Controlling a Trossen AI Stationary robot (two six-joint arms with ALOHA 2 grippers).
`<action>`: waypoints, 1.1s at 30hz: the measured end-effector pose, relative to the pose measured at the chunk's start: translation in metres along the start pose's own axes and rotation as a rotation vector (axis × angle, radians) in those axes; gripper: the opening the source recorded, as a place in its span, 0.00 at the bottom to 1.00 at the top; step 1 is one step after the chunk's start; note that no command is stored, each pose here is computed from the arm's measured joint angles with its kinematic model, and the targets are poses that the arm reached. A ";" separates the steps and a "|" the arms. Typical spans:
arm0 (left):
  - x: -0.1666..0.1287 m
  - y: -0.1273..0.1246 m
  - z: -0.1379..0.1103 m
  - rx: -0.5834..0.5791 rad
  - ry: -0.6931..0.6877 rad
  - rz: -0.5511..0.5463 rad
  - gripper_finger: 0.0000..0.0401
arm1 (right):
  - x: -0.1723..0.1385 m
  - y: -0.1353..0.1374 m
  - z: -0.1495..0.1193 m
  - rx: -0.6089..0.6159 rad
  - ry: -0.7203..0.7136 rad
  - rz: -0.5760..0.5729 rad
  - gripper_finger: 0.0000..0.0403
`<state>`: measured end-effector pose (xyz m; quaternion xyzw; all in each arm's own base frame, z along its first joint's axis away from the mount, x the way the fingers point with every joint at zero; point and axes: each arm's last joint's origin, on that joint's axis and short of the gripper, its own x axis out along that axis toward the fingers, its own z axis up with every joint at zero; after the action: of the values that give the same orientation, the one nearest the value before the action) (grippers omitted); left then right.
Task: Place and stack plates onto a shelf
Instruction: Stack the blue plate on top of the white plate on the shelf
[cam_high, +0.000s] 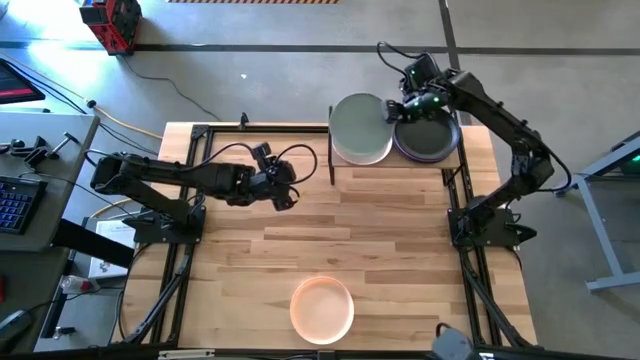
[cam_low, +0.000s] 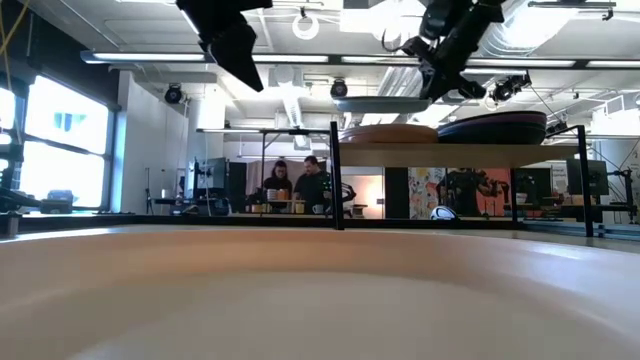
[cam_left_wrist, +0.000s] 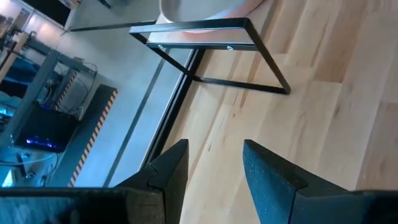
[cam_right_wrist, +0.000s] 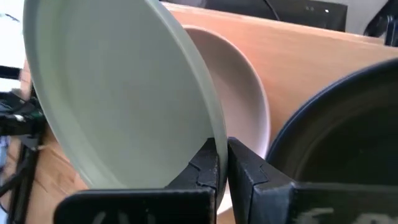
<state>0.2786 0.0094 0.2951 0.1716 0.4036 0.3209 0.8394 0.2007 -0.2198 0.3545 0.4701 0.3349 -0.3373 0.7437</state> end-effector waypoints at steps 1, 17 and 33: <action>0.001 0.001 0.000 -0.011 0.001 0.002 0.36 | 0.001 0.000 0.000 -0.003 0.009 -0.007 0.00; 0.004 0.004 0.000 -0.044 0.010 0.001 0.36 | 0.020 -0.002 -0.002 -0.010 0.073 -0.100 0.00; 0.004 0.004 0.000 -0.044 0.010 0.001 0.36 | 0.020 -0.001 -0.001 -0.060 0.063 -0.098 0.04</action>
<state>0.2786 0.0146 0.2950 0.1518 0.4003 0.3312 0.8409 0.2106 -0.2230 0.3370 0.4407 0.3908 -0.3483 0.7292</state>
